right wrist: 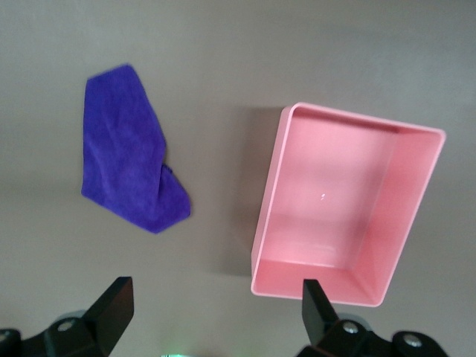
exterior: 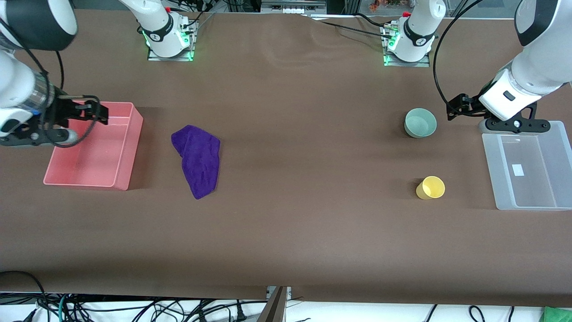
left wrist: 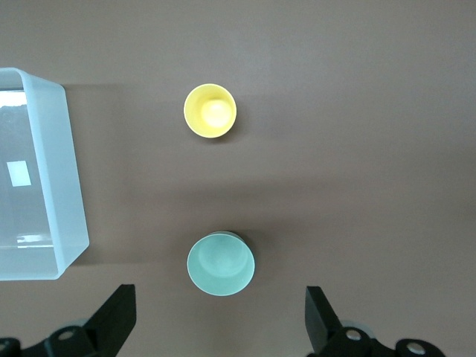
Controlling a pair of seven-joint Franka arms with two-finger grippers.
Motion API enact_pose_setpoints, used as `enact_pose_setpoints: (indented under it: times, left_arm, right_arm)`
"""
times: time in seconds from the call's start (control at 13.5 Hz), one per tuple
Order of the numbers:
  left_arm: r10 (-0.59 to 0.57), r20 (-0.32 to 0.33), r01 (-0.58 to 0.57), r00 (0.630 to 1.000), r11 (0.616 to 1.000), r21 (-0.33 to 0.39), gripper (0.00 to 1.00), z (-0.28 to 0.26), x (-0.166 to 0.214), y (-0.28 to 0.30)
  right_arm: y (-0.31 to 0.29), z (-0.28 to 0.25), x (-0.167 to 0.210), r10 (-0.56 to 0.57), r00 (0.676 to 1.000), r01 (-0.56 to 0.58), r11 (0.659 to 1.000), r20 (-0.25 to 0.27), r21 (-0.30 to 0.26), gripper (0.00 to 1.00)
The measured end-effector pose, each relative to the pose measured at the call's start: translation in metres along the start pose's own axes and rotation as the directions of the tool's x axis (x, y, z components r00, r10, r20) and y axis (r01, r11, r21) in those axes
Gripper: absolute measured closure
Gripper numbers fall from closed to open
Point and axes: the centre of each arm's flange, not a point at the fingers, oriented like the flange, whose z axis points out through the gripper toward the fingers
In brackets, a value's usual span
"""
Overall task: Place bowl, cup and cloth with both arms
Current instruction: 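Move the right gripper to the purple cloth while the left gripper reaches the green bowl, then grasp the purple cloth with the right gripper while the left gripper grasps the bowl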
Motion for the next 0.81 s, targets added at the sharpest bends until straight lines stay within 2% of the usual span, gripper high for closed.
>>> enact_pose_setpoints:
  times: [0.07,0.22,0.37,0.52,0.66,0.81]
  left_arm:
    - [0.003,0.012,-0.003,1.000,1.000,0.001,0.00,0.003,-0.001,0.000]
    - [0.045,0.055,-0.046,0.997,0.999,0.001,0.00,0.021,-0.003,0.000]
    - [0.113,0.142,-0.113,0.983,0.994,-0.005,0.00,0.060,-0.002,-0.001]
    - [0.213,0.230,-0.216,0.950,0.976,-0.011,0.00,0.106,0.003,-0.012]
    - [0.287,0.246,-0.290,0.926,0.957,-0.026,0.00,0.151,0.010,-0.038]
    - [0.353,0.224,-0.353,0.908,0.935,-0.042,0.00,0.201,0.003,-0.050]
  right_arm:
    - [-0.005,0.008,0.001,0.004,1.000,-0.004,1.000,0.008,0.000,0.00]
    - [-0.020,0.035,0.009,0.041,0.999,-0.041,0.999,-0.013,0.001,0.00]
    - [-0.050,0.080,0.016,0.084,0.996,-0.084,0.996,-0.026,0.005,0.00]
    - [-0.075,0.125,0.021,0.102,0.994,-0.102,0.995,-0.029,0.013,0.00]
    - [-0.081,0.166,0.026,0.106,0.993,-0.105,0.994,-0.046,0.027,0.00]
    - [-0.091,0.201,0.031,0.129,0.991,-0.127,0.991,-0.048,0.040,0.00]
